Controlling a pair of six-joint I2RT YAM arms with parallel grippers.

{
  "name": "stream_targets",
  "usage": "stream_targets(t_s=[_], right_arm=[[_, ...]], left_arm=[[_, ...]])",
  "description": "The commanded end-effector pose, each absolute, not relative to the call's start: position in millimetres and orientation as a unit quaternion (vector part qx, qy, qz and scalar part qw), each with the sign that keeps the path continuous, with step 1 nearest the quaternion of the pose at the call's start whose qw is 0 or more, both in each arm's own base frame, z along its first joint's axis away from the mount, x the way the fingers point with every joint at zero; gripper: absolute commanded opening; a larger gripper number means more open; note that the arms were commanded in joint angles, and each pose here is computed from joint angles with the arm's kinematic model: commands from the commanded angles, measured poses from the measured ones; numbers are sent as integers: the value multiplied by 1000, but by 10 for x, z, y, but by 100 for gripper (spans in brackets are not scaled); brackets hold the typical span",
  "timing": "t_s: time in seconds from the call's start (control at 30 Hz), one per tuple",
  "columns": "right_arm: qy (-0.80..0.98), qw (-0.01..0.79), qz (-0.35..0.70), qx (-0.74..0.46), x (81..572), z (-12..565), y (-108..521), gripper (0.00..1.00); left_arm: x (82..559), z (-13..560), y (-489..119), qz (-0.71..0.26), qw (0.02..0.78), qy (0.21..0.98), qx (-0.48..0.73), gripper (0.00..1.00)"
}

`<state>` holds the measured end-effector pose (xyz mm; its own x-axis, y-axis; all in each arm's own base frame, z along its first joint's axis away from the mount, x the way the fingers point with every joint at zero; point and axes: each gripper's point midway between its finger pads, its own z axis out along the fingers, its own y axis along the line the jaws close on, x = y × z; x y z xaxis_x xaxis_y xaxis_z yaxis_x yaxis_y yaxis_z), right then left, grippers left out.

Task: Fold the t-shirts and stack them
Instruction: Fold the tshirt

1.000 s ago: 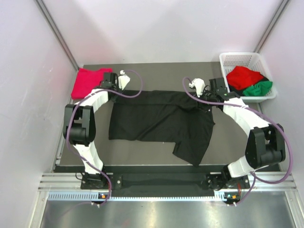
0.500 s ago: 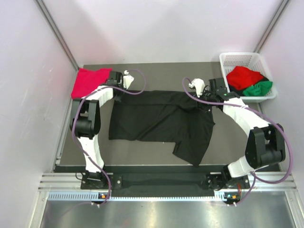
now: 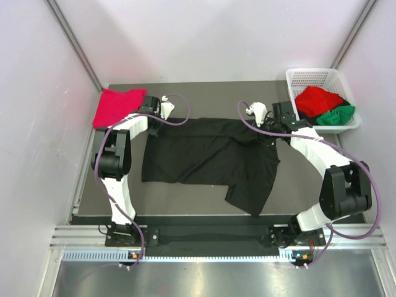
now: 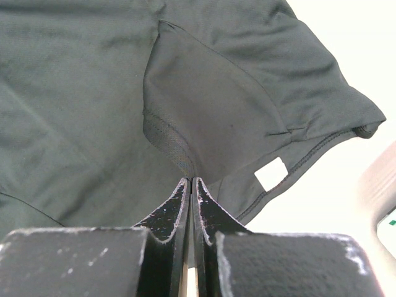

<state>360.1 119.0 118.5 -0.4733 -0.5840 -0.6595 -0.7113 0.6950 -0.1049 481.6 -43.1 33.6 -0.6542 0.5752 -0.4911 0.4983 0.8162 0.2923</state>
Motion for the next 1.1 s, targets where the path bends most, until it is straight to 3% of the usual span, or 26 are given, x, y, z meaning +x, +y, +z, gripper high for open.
stream_targets(t_s=[0.0, 0.47, 0.87, 0.9, 0.93, 1.07], right_arm=[[839, 376, 89, -384, 3744, 1344, 1268, 0], [853, 384, 89, -342, 3982, 1333, 1208, 0], [862, 413, 17, -293, 4659, 1323, 992, 2], [862, 419, -6, -285, 4751, 1381, 920, 4], [862, 422, -17, -280, 4809, 1384, 884, 19], [853, 460, -37, -245, 4897, 1675, 810, 40]], left_arm=[[4752, 350, -443, 62, 291, 908, 294, 13], [4659, 156, -363, 77, 267, 916, 290, 10], [4646, 134, -343, 83, 265, 916, 291, 9], [4656, 139, -339, 85, 267, 915, 290, 9], [4660, 141, -337, 86, 267, 915, 290, 9], [4634, 129, -306, 92, 265, 915, 290, 9]])
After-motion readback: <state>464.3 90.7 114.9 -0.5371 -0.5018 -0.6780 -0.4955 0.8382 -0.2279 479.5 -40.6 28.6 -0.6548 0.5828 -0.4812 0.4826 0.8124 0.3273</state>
